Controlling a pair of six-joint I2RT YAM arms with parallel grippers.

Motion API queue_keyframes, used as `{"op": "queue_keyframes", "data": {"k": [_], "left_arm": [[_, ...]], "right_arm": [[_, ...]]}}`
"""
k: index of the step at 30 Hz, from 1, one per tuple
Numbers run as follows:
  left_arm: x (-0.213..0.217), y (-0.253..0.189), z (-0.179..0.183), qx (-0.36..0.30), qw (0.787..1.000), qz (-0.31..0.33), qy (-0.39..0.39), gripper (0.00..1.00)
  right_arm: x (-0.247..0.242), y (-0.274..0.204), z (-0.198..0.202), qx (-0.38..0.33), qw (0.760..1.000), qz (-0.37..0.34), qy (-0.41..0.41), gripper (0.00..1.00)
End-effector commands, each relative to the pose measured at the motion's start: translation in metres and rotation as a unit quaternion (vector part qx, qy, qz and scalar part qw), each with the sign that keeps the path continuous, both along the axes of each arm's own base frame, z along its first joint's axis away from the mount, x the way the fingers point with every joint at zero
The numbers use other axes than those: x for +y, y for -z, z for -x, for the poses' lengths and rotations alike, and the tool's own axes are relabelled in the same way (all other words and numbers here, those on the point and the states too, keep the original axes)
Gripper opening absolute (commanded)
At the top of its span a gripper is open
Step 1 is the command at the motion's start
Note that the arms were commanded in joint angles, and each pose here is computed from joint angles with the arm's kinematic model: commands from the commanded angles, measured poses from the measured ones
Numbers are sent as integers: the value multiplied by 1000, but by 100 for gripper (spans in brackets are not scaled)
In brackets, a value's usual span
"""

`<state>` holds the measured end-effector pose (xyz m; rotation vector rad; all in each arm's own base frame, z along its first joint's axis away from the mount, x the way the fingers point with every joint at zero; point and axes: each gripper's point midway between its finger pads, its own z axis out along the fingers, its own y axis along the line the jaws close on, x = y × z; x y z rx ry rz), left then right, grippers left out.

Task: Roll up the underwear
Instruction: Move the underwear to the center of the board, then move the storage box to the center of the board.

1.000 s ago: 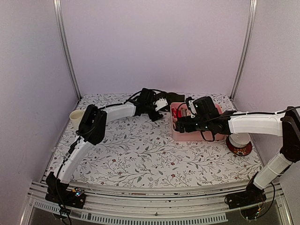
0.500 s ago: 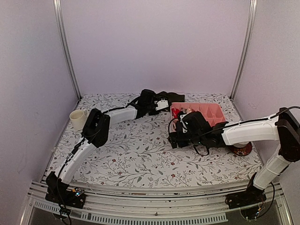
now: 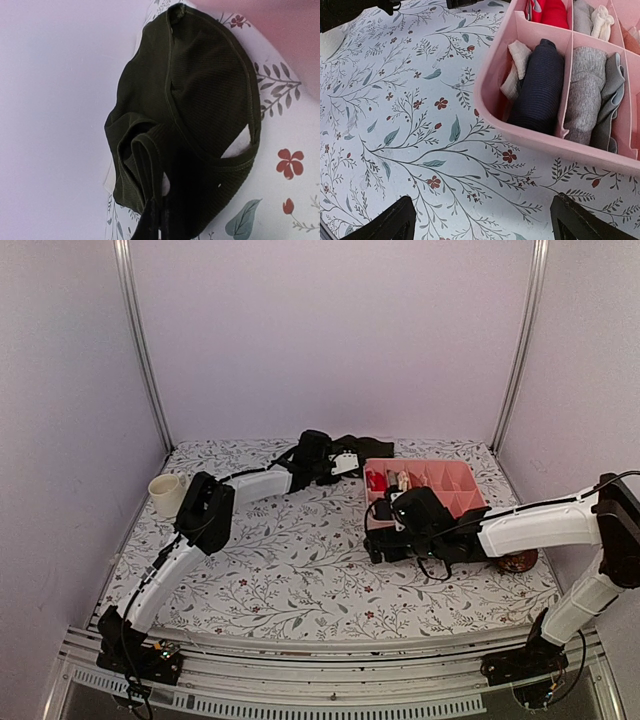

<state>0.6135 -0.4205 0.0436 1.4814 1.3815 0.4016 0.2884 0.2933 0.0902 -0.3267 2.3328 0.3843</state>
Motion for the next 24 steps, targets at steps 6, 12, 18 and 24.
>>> {"op": "queue_keyframes", "data": {"k": [6, 12, 18, 24], "left_arm": [[14, 40, 58, 156, 987, -37, 17, 0], [34, 23, 93, 180, 983, -30, 14, 0], [61, 14, 112, 190, 981, -26, -14, 0], [99, 16, 144, 216, 975, -18, -51, 0]], "right_arm": [[-14, 41, -7, 43, 998, 24, 33, 98], [-20, 47, -41, 37, 998, 23, 51, 98], [-30, 57, -82, 36, 996, 46, 72, 98], [-46, 54, -123, 25, 994, 46, 96, 99]]}}
